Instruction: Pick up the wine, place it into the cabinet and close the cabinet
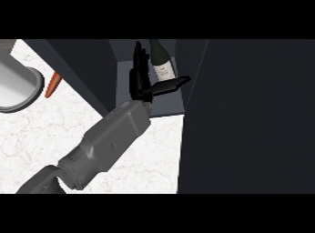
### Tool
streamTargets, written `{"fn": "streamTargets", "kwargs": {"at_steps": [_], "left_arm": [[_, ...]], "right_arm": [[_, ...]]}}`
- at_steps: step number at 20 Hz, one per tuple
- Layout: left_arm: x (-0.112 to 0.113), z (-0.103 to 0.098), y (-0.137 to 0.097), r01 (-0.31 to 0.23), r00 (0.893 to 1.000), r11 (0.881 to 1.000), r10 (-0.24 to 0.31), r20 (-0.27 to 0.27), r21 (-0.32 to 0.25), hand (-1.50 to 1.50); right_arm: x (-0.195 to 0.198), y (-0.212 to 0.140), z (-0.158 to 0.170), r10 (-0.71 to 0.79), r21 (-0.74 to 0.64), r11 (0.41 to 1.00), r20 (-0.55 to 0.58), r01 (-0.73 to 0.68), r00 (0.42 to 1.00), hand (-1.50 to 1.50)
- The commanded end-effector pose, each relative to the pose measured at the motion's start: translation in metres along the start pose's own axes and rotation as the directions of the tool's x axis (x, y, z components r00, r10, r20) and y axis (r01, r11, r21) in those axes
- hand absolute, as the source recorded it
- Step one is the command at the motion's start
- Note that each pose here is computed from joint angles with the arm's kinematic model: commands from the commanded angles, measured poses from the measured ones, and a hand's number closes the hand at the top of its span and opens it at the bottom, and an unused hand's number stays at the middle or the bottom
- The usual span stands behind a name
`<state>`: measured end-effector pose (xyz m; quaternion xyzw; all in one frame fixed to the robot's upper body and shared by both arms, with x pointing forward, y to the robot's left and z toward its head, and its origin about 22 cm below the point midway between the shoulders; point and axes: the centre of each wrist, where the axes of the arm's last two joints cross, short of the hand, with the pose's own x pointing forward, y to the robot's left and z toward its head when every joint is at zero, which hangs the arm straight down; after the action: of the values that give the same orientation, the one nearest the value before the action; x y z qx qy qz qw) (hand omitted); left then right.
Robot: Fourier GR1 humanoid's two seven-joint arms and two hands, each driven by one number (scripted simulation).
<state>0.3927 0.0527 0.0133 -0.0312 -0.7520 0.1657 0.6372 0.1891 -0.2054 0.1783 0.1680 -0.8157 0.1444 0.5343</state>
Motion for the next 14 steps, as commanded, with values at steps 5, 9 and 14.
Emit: {"fn": "streamTargets", "kwargs": {"at_steps": [5,9,14], "left_arm": [[-0.002,0.02,-0.012,-0.064,0.998,0.997,0.065,0.013,-0.038,-1.5],[-0.02,0.041,0.0,-0.084,0.996,0.994,0.084,-0.009,-0.076,-1.5],[-0.015,0.04,-0.009,-0.083,0.996,0.991,0.084,0.0,-0.103,-1.5]], "right_arm": [[0.009,-0.004,-0.004,0.007,-0.019,1.0,-0.012,-0.007,1.0,-1.5],[0.006,0.004,0.001,0.003,-0.033,0.999,-0.028,-0.004,1.0,-1.5],[0.02,0.004,0.01,-0.003,-0.028,1.0,-0.014,0.002,1.0,-1.5]]}}
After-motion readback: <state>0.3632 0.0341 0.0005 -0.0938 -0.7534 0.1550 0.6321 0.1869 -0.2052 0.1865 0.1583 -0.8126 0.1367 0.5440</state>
